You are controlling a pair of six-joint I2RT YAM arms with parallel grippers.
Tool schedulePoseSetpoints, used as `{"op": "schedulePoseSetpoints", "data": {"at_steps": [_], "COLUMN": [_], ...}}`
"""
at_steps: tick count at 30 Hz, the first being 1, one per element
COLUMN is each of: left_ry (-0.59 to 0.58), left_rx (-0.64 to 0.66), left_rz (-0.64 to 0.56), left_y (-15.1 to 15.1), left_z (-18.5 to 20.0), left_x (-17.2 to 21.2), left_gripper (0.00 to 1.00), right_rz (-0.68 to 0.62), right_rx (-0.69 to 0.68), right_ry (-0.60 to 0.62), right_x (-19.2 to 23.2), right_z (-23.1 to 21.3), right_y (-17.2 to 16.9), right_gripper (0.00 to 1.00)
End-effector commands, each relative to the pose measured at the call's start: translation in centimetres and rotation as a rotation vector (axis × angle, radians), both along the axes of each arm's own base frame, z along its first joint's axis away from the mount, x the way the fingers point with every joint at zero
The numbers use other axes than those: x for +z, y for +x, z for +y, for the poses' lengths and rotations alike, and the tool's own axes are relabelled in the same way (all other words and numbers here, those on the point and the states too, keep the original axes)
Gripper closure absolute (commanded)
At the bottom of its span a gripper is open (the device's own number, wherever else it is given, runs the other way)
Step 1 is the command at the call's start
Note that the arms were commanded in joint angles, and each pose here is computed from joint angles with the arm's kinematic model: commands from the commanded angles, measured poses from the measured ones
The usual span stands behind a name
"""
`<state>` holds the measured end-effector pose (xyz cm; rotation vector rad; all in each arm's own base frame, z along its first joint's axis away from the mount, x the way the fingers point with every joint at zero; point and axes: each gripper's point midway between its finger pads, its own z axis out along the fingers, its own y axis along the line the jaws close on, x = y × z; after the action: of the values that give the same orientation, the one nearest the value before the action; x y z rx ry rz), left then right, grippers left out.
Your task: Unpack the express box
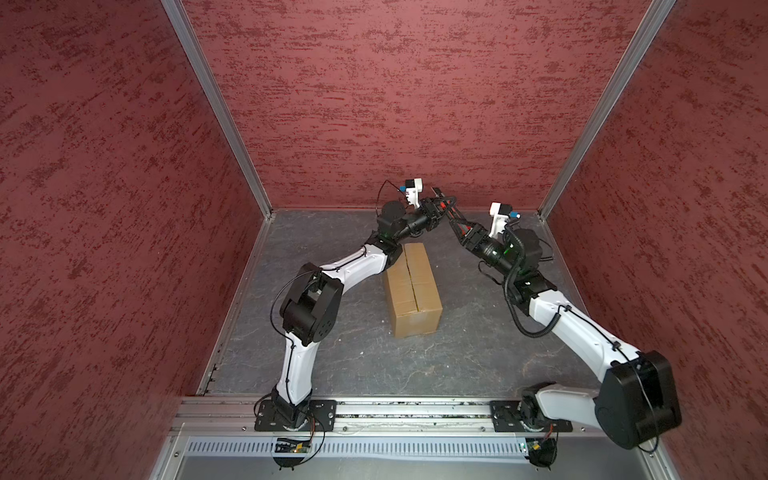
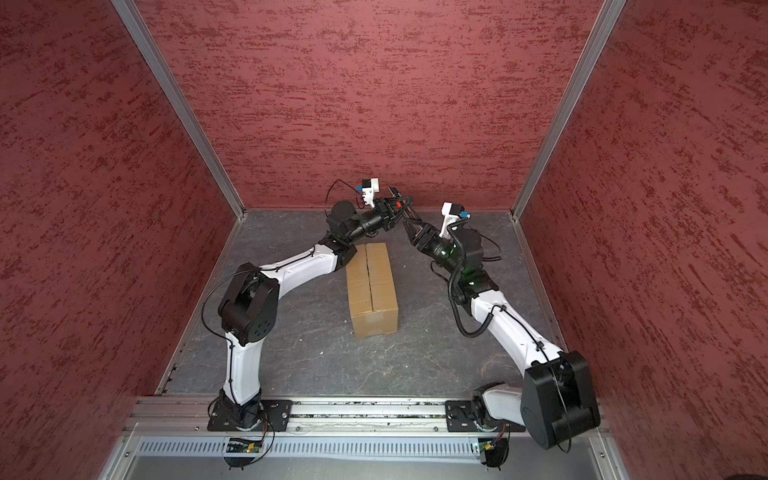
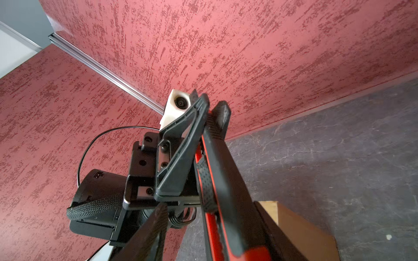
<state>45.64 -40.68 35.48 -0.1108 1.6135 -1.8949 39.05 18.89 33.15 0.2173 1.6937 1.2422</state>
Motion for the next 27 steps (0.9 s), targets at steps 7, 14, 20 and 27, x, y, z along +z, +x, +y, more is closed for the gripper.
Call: {"op": "schedulePoseSetpoints", "data": {"at_steps": [7, 14, 20, 27], "left_ry": [-0.046, -0.09, -0.114, -0.131], "left_rx": [0.005, 0.034, 0.035, 0.016], "left_rz": [-0.002, -0.025, -0.032, -0.024], "left_y": [-0.5, 0.2, 0.3, -0.4], "left_z": [0.1, 1.1, 1.1, 0.3], "left_x": [0.1, 1.7, 2.5, 2.3], "left_gripper": [1.0, 1.0, 1.0, 1.0], "right_rz": [-0.078, -0.065, -0.068, -0.076], "right_rx": [-0.004, -0.004, -0.004, 0.001], "right_ry": [0.031, 0.029, 0.025, 0.024], "right_x": [3.3, 3.0, 3.2, 3.6], "right_z": [0.2, 0.1, 0.2, 0.3], "right_y": [0.3, 0.1, 0.1, 0.3], "right_gripper": [0.46, 0.47, 0.48, 0.48]}}
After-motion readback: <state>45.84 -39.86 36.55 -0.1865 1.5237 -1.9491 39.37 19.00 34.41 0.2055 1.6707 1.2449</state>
